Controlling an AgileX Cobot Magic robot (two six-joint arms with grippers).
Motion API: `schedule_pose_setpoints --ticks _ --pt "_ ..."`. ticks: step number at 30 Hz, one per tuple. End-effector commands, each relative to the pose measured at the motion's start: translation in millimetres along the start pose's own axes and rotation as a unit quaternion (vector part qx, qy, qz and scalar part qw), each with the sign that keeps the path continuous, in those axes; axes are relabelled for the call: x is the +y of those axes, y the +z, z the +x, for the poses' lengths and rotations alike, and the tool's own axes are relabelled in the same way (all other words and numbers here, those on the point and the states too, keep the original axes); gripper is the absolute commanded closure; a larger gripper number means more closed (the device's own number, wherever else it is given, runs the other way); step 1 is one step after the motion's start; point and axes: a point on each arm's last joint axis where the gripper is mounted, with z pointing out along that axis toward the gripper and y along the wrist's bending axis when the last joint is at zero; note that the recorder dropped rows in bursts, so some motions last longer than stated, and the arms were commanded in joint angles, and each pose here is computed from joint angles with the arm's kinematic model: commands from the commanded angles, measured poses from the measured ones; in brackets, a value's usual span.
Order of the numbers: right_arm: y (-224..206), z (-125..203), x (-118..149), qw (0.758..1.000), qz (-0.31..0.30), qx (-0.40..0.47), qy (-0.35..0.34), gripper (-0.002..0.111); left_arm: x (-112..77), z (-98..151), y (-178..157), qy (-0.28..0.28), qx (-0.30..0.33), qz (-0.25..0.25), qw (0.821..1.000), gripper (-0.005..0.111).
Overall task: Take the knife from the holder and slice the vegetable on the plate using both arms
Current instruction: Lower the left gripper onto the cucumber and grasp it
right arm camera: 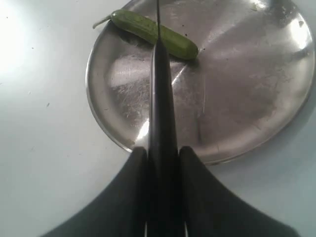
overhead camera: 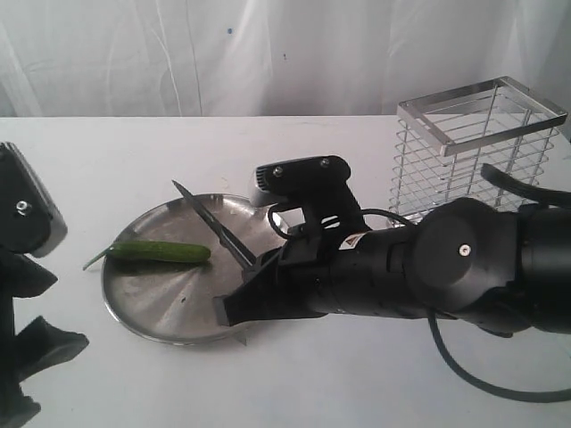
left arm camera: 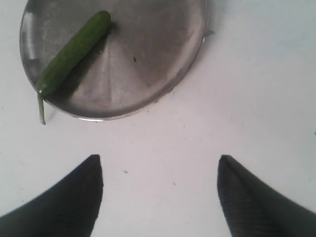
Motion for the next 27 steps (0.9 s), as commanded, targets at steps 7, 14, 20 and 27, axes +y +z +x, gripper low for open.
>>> schedule_pose_setpoints --ticks 7,14,20,27 --pt "-5.0 -20.5 5.5 0.999 -0.034 0.003 0.023 0.108 19.3 -30.7 57.6 0.158 0.133 -0.038 0.978 0.033" --pt "-12.9 -30.9 -12.9 0.999 -0.014 -0.017 0.047 0.108 32.1 -41.2 104.0 0.22 0.183 -0.098 0.953 0.033" --pt "-23.6 -38.0 -22.7 0.998 -0.005 -0.033 0.045 0.108 48.8 -58.2 126.7 0.188 0.166 -0.104 0.963 0.033" --pt "-27.3 -40.2 -34.8 0.998 0.007 -0.033 0.045 0.108 90.5 -72.2 130.6 0.126 0.128 -0.06 0.982 0.033"
